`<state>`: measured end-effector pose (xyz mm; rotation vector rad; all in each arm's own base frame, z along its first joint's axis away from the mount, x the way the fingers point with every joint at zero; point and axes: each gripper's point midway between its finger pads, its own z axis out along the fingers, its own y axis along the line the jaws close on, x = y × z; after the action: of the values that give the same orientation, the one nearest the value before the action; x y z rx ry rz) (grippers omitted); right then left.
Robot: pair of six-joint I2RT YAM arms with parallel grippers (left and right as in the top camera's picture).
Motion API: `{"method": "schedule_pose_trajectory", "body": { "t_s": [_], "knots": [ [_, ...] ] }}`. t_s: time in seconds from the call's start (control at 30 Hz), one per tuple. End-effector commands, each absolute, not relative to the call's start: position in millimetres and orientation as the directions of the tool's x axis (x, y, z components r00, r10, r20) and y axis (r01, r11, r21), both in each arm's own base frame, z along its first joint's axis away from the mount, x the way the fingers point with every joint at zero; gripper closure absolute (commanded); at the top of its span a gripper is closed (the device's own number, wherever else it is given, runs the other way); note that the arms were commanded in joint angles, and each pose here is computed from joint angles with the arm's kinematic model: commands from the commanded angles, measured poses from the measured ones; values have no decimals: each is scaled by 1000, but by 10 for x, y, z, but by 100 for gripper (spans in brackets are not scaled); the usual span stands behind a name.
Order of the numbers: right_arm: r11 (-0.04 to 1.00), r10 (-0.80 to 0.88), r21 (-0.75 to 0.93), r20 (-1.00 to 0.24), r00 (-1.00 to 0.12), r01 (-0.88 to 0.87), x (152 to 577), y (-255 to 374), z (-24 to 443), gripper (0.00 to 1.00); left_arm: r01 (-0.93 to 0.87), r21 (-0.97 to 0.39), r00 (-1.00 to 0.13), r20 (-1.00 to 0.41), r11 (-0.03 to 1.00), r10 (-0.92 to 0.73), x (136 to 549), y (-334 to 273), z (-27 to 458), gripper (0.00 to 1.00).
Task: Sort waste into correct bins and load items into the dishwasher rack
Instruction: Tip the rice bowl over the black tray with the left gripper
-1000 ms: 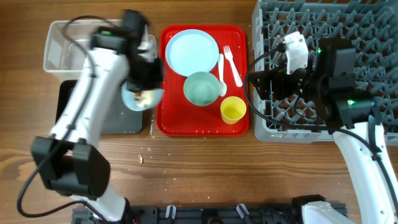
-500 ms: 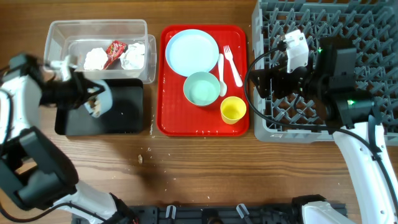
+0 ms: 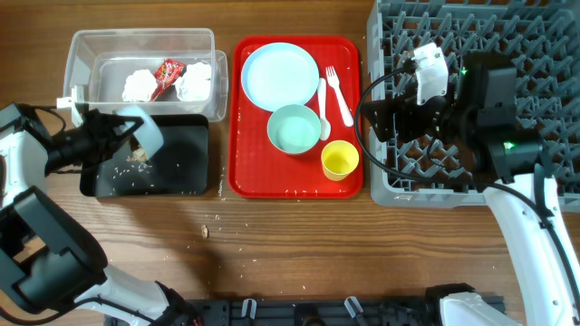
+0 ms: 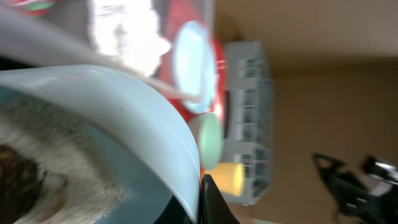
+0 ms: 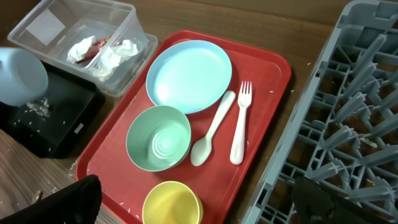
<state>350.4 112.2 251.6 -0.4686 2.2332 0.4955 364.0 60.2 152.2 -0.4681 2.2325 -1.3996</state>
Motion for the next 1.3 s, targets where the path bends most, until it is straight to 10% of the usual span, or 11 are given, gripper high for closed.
{"method": "schedule_pose_trajectory", "body": {
  "t_s": [0.0,0.87,1.27],
  "knots": [
    [848,-160,218,-764,-625,-483,3528,1166,2552,0,107,-963,-809,-229,247,-541,3682,518,1912,96],
    [848,-160,218,-764,-625,-483,3528,1166,2551,0,-69,-996,-814,88,-56,-574,3687,502,2168,96],
    [848,-160,218,-763,-626,-483,3527,1165,2550,0,1,-999,-857,-23,43,-514,3723,204,2295,96]
  ]
}}
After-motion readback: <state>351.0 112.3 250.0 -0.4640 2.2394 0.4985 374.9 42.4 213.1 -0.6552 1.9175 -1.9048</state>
